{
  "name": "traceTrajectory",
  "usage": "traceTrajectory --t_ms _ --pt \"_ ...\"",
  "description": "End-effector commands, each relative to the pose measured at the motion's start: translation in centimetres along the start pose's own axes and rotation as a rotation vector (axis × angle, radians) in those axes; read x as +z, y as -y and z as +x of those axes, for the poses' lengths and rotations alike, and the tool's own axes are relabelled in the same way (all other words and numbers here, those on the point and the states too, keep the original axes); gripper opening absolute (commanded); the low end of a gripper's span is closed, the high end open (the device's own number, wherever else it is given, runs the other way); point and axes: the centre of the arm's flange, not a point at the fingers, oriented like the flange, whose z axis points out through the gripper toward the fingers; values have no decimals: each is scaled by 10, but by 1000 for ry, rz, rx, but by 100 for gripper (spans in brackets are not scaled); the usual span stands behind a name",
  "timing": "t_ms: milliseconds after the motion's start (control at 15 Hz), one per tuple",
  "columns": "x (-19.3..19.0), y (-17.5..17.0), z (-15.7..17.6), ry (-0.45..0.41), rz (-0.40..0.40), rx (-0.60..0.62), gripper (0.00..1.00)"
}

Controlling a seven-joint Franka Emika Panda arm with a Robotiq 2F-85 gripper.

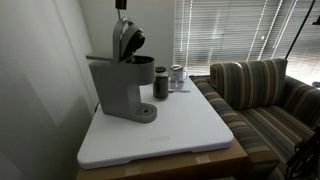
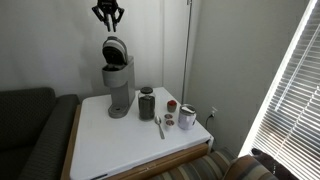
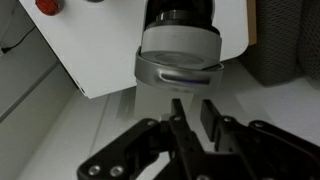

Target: Close the coffee maker

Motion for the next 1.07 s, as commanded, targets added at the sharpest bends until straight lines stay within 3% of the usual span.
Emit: traceTrajectory --t_ms 0,733,1000 --pt "-2 -9 21 2 -4 11 0" --pt "18 -15 22 36 27 14 0" --pt "18 -15 13 95 47 18 0"
